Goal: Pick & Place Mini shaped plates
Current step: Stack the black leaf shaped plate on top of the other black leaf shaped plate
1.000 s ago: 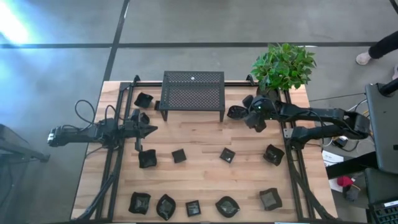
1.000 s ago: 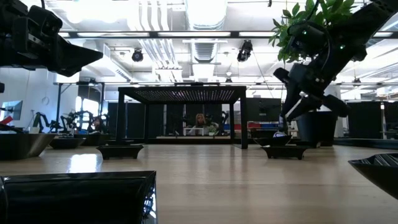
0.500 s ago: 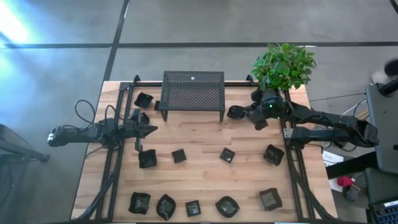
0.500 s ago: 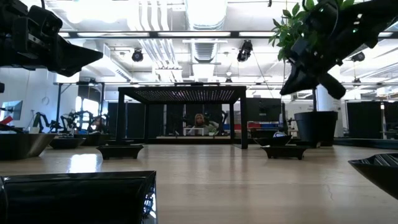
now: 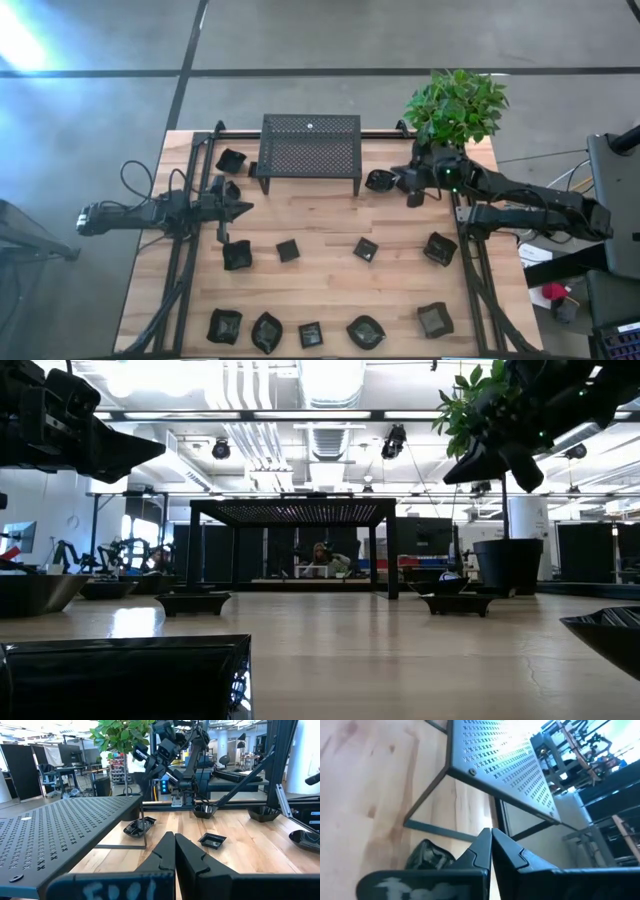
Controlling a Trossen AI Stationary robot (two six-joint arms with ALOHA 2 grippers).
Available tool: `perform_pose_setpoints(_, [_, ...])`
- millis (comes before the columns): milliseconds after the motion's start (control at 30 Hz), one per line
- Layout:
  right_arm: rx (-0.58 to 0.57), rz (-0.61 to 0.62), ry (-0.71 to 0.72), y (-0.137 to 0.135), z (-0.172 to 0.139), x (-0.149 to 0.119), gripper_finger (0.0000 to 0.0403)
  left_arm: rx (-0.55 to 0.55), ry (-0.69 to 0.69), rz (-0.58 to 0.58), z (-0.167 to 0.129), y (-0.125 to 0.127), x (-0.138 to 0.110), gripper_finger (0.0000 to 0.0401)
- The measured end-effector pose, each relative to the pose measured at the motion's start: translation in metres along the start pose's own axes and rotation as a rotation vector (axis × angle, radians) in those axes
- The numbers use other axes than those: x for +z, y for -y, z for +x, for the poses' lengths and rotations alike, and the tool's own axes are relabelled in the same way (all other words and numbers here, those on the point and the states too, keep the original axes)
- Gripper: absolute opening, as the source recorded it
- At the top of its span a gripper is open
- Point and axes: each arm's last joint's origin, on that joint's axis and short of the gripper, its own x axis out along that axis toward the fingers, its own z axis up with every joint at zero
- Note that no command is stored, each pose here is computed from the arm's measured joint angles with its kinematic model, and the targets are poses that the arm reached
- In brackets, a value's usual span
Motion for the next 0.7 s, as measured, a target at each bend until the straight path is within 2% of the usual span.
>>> perform_pose_setpoints(133, [0.003, 0.115, 0.008, -0.0015, -0.0002, 0.0018, 0.0008, 0.000, 0.000, 0.000, 0.0000, 0.0000, 0.0000, 0.0000])
perform_pose_setpoints(533, [-0.229, 0.518, -0.094, 0.0042, -0.0008, -0.0022, 0.0008, 0.000, 0.000, 0.000, 0.0000, 0.0000, 0.0000, 0.0000])
perform_pose_setpoints(700, [-0.244, 0.654, -0.082, 0.0044, -0.0008, -0.0024, 0.0008, 0.000, 0.000, 0.000, 0.0000, 0.0000, 0.0000, 0.0000])
